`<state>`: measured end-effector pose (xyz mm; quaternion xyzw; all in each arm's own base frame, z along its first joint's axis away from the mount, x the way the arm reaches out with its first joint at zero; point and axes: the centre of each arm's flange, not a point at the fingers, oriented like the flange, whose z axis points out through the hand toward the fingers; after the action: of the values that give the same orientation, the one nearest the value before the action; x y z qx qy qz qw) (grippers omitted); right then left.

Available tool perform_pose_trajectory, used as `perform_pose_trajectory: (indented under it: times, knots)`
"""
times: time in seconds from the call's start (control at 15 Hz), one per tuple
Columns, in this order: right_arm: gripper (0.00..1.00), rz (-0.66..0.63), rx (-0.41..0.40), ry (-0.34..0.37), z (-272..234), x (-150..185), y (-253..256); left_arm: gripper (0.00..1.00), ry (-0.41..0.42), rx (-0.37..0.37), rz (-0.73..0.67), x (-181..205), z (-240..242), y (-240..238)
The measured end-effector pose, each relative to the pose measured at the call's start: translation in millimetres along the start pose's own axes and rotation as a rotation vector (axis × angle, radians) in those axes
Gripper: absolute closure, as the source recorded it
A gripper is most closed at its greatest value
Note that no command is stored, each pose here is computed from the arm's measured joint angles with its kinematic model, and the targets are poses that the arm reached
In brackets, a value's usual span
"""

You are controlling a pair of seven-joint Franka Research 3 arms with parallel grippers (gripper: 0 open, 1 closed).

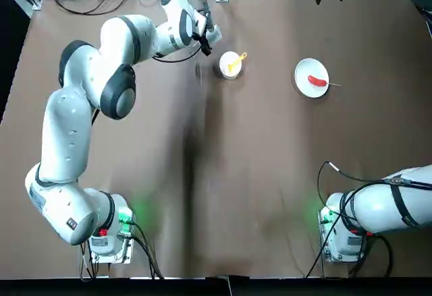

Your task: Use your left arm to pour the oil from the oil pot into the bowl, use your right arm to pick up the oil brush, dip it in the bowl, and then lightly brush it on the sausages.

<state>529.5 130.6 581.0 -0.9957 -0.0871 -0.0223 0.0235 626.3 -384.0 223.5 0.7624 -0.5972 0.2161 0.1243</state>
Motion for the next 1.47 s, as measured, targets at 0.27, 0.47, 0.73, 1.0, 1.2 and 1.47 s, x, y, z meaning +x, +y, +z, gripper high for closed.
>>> perform_pose_trajectory:
  times: [0.27, 0.47, 0.73, 1.0, 1.2, 1.47]
  knots:
    - [0.0, 0.003, 0.0, 0.0, 0, 0, 2, 0.47, 0.064, -0.117, -0.094, -20, -14, -25]
    - [0.0, -0.009, -0.001, -0.018, 12, 4, -6, 0.47, 0.104, -0.238, -0.128, -50, -32, -49]
    - [0.0, -0.044, 0.071, -0.009, 57, 27, -54, 0.47, 0.283, -0.409, -0.105, -96, -80, -84]
    - [0.0, -0.051, 0.139, 0.034, 132, 59, -101, 0.47, 0.418, -0.422, 0.017, -216, -152, -140]
    - [0.0, 0.049, 0.268, -0.029, 182, 72, -112, 0.47, 0.445, -0.353, 0.03, -271, -181, -161]
    - [0.0, 0.17, 0.371, -0.104, 245, 93, -109, 0.47, 0.497, -0.297, 0.068, -318, -205, -172]
